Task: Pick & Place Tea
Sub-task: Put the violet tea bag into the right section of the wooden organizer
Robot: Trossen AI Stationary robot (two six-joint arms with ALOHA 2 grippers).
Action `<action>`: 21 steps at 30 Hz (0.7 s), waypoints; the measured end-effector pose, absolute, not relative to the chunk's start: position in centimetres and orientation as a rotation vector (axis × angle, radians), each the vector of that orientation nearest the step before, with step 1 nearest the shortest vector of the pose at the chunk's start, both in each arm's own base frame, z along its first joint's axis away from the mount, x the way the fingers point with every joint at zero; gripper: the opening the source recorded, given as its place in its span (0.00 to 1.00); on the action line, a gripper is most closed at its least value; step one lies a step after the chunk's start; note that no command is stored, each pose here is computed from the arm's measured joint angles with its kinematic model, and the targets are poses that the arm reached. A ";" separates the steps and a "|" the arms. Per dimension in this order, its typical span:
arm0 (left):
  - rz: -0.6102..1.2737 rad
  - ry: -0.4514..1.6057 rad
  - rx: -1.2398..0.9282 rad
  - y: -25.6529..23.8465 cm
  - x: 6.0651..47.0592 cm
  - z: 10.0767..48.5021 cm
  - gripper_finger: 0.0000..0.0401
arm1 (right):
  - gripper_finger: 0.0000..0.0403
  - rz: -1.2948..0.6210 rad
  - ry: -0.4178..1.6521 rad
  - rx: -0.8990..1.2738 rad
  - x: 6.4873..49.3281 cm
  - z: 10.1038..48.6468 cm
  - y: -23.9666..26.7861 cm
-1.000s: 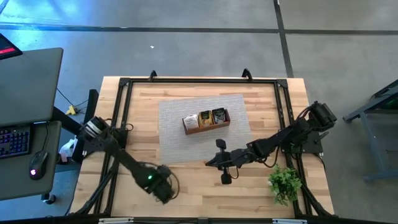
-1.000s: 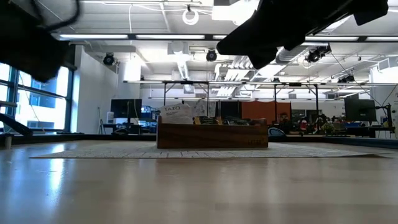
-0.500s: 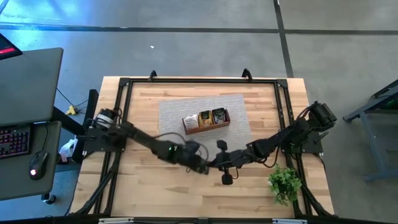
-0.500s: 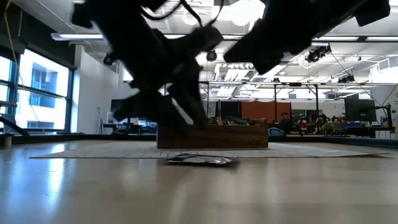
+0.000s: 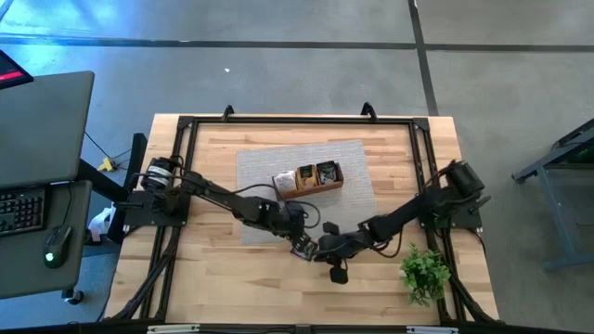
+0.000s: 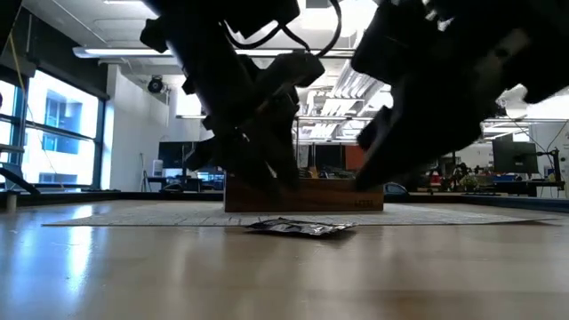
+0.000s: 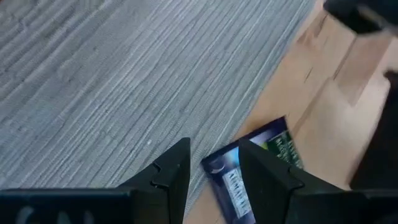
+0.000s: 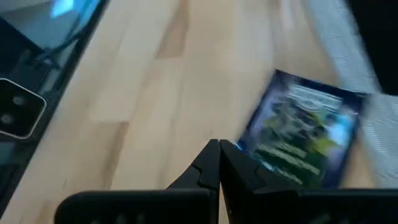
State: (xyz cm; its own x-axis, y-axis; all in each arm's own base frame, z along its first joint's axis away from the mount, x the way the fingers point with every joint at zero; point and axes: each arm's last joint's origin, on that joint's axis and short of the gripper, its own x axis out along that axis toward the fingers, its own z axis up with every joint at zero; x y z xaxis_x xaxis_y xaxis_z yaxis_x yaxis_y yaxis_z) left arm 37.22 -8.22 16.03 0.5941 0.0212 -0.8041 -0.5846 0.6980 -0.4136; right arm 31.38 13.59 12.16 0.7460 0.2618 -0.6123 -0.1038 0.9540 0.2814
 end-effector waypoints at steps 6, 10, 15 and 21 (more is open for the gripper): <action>0.378 0.882 -0.722 -8.2 37.2 16.0 0.34 | 0.00 0.188 0.725 0.230 32.2 10.0 13.4; 0.362 0.888 -0.727 -8.5 37.2 16.0 0.34 | 0.00 0.049 0.755 0.175 32.5 9.8 12.0; 0.342 0.898 -0.738 -9.1 37.1 16.0 0.34 | 0.00 -0.081 0.735 0.113 32.8 10.3 10.3; 0.334 0.915 -0.754 -9.4 36.9 16.0 0.34 | 0.01 -0.188 0.754 0.040 32.3 11.0 9.3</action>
State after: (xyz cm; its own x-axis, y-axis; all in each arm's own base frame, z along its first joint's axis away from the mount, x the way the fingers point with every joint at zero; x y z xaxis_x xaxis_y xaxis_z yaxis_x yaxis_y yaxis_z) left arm 36.92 -9.44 15.98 0.5826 -0.0479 -0.8114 -0.5591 0.7009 -0.4428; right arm 32.34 9.28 11.00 0.7127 -0.1558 -0.6839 0.1842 0.9824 -0.0318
